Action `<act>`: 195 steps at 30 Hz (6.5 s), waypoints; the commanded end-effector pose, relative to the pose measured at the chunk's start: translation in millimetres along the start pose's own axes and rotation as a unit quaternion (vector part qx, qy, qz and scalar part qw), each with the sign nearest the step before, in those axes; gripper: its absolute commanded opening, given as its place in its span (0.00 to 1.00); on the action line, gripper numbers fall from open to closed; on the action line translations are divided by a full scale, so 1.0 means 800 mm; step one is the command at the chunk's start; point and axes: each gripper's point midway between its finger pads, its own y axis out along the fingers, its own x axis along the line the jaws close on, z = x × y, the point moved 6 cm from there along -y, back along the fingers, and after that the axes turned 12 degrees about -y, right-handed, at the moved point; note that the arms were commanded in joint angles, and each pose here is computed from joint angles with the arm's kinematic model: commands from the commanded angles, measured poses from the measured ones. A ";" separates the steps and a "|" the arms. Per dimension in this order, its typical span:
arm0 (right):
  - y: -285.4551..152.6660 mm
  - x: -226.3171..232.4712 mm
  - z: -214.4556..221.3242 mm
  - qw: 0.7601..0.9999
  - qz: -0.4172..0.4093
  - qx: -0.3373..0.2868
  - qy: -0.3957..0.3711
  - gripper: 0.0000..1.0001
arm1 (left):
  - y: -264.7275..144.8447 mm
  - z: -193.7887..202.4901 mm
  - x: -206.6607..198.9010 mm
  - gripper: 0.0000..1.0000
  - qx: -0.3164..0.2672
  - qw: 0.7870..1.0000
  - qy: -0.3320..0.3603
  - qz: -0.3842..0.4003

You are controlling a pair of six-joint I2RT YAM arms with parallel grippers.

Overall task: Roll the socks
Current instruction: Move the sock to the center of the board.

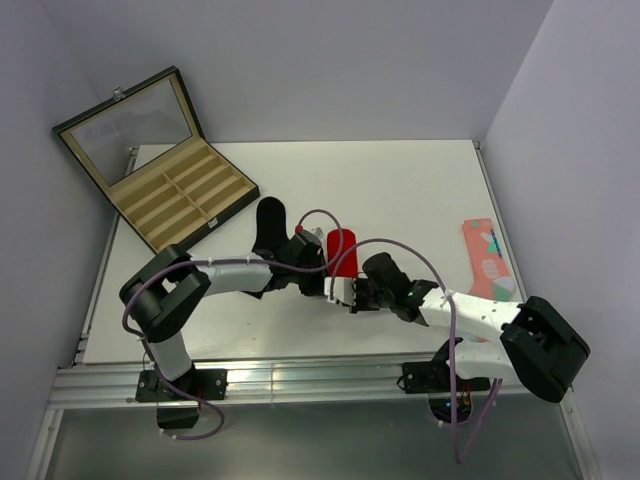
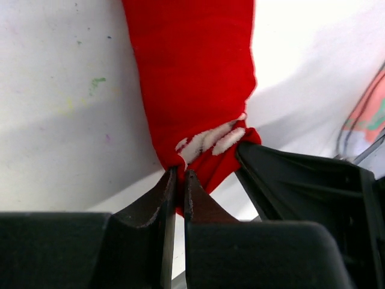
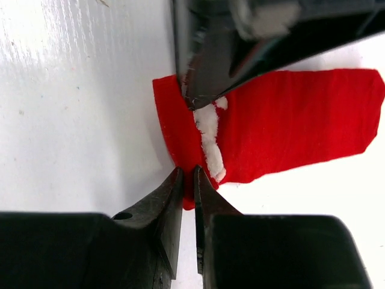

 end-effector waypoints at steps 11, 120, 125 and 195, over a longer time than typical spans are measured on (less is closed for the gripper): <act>-0.016 0.000 0.029 0.992 -0.102 0.006 0.072 0.15 | 0.005 0.009 -0.035 0.16 -0.062 0.997 -0.027 0.041; 0.006 -0.016 0.065 0.826 -0.466 0.004 0.318 0.13 | 0.058 0.089 -0.004 0.39 -0.128 0.888 0.383 0.219; 0.005 -0.017 0.065 0.831 -0.457 0.004 0.317 0.13 | 0.064 0.090 0.003 0.27 -0.114 0.896 0.377 0.205; -0.035 0.041 -0.021 0.985 -0.161 -0.055 0.011 0.47 | 0.036 0.071 0.058 0.00 0.214 0.967 -0.014 0.139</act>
